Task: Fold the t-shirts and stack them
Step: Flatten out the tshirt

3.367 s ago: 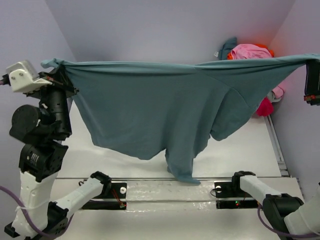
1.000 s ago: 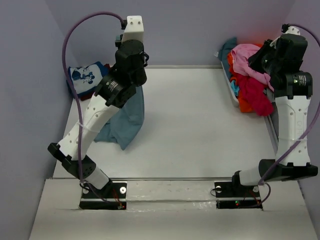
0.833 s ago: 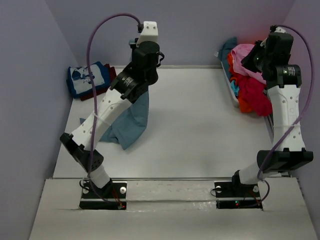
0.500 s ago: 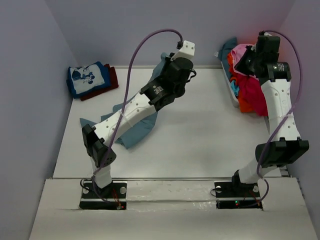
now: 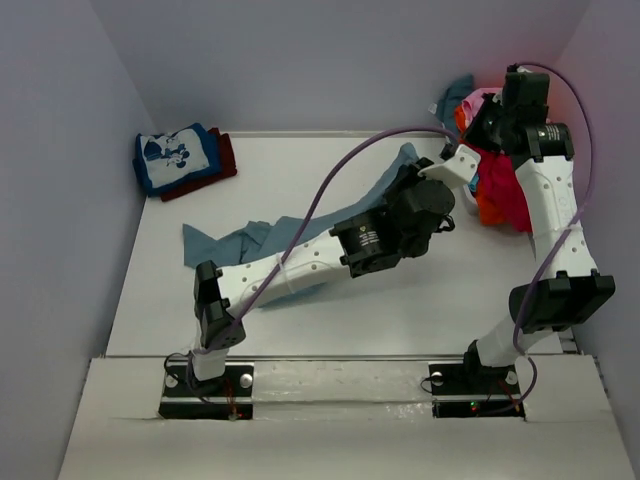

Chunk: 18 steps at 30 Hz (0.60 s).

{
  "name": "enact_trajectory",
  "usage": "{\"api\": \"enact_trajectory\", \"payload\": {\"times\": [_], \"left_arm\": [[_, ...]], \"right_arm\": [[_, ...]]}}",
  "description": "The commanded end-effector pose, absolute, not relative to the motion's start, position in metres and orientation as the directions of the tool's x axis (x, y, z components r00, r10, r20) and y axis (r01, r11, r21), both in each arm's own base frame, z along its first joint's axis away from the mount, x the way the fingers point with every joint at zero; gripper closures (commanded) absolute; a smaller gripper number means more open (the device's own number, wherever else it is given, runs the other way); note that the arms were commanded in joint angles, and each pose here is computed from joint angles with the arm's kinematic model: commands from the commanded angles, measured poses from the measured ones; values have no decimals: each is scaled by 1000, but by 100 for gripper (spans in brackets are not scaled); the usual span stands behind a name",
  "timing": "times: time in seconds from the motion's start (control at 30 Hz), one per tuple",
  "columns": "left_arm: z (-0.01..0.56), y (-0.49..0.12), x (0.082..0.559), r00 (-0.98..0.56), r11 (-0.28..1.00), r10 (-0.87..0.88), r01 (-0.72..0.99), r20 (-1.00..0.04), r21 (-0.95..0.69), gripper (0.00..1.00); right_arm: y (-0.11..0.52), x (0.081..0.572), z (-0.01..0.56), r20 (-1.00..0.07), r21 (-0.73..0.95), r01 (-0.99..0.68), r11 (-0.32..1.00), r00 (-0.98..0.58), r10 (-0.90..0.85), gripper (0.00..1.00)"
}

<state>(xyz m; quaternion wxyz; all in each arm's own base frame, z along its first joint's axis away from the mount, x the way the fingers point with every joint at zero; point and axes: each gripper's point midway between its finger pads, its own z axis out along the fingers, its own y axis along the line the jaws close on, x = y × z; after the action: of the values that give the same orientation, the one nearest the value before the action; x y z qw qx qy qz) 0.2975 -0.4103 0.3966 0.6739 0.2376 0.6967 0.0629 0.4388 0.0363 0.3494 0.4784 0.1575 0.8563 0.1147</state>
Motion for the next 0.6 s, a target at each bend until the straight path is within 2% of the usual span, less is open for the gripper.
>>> {"api": "enact_trajectory", "payload": {"times": [0.0, 0.2, 0.27, 0.33, 0.5, 0.57], "left_arm": [[448, -400, 295, 91, 928, 300, 200, -949, 313, 94], [449, -419, 260, 144, 903, 325, 245, -935, 352, 94], [448, -415, 257, 173, 890, 368, 220, -914, 400, 94], [451, -408, 266, 156, 907, 338, 209, -928, 366, 94], [431, -321, 364, -3, 951, 309, 0, -951, 309, 94], [415, -312, 377, -40, 957, 289, -1, -957, 289, 94]], "right_arm": [[42, 442, 362, -808, 349, 131, 928, -460, 369, 93], [37, 444, 356, -810, 332, 157, 930, -458, 366, 93], [37, 444, 351, -806, 328, 163, 931, -466, 366, 93], [37, 444, 348, -802, 331, 163, 929, -470, 368, 93], [42, 447, 338, -790, 325, 160, 932, -496, 361, 93], [42, 449, 336, -788, 325, 161, 932, -499, 361, 93]]}}
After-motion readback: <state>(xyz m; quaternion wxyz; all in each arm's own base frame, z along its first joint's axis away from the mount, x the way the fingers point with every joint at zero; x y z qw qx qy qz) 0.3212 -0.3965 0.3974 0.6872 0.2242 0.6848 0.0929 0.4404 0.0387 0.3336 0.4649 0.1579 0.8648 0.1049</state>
